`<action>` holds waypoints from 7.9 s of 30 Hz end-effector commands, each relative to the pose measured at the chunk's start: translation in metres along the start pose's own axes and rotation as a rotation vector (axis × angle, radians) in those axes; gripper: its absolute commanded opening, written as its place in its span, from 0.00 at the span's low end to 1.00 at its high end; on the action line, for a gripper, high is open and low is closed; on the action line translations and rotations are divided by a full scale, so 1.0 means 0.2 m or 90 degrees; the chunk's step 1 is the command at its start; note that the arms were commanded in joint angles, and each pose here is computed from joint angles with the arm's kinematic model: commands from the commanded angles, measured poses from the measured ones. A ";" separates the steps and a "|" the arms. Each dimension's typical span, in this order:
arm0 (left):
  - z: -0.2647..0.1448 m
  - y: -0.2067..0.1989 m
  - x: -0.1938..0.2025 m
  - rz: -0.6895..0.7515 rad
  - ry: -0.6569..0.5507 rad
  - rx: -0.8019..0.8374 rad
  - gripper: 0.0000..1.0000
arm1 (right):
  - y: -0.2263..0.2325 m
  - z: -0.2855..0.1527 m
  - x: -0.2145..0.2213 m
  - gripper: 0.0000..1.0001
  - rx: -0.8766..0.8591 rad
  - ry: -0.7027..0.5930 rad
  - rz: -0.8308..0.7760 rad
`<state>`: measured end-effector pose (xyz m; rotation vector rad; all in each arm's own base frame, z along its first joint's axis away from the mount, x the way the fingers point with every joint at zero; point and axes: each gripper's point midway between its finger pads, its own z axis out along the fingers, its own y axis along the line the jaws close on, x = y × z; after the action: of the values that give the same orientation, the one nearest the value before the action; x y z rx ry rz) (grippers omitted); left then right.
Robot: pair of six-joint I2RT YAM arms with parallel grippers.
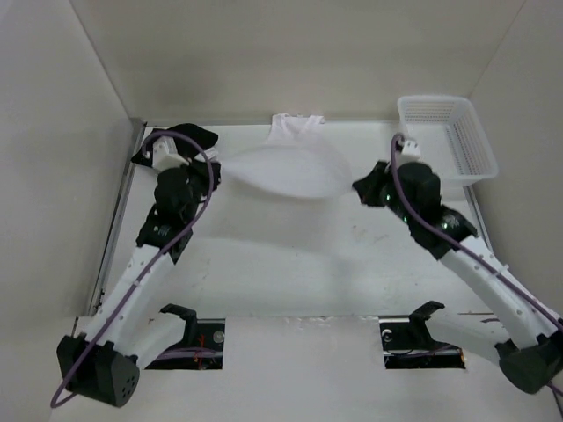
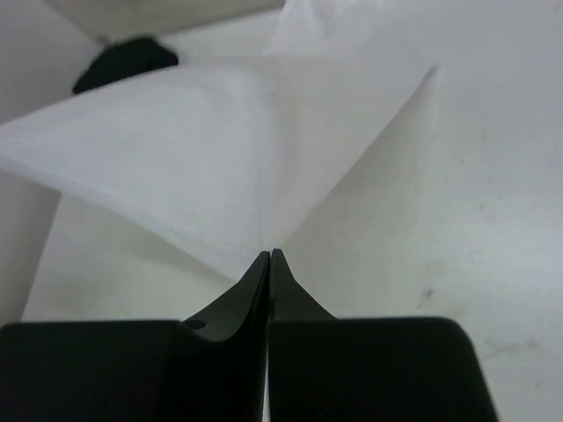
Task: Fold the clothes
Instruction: Fold the tank top
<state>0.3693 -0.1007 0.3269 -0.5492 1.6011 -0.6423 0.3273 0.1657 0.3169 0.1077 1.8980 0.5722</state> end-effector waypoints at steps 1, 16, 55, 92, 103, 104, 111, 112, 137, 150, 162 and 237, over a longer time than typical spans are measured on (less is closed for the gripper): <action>-0.23 0.16 0.08 0.004 -0.015 -0.018 0.01 | 0.07 -0.17 0.22 0.01 -0.047 -0.019 0.014; -0.76 0.58 0.55 -0.043 0.146 -0.120 0.01 | 0.02 -0.63 1.28 0.01 -0.065 0.284 0.037; 0.09 0.89 0.88 -0.018 0.180 -0.241 0.31 | -0.32 0.62 0.69 0.03 0.059 0.113 0.117; 0.09 1.11 1.00 -0.111 0.206 -0.264 0.04 | -0.46 0.52 1.25 0.38 0.090 0.198 0.233; 0.09 1.03 0.93 -0.109 0.189 -0.231 0.00 | -0.44 0.52 1.17 0.02 0.078 0.167 0.252; 0.09 0.99 0.90 -0.110 0.180 -0.218 0.00 | -0.41 0.50 1.13 0.01 0.067 0.155 0.246; -0.18 0.54 0.41 -0.076 0.066 -0.091 0.00 | -0.13 0.05 0.73 0.00 -0.013 0.051 0.140; -0.25 0.46 0.30 -0.064 0.036 -0.070 0.00 | -0.10 -0.04 0.66 0.00 -0.018 0.028 0.123; 0.18 0.40 0.31 -0.061 0.068 -0.098 0.01 | -0.20 0.40 0.28 0.03 -0.015 0.025 0.111; 0.48 0.46 0.41 -0.043 0.099 -0.118 0.02 | -0.46 0.67 0.27 0.03 0.046 0.059 0.154; -0.03 0.76 0.71 -0.055 0.146 -0.131 0.02 | -0.48 0.28 0.78 0.03 0.070 0.105 0.152; -0.18 0.35 0.76 -0.074 0.178 0.023 0.26 | 0.54 0.44 0.92 0.33 -0.048 0.206 -0.118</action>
<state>0.3078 -0.1281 0.1512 -0.6068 1.8496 -0.7963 0.2925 0.3696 0.1427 -0.3251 2.2800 0.4897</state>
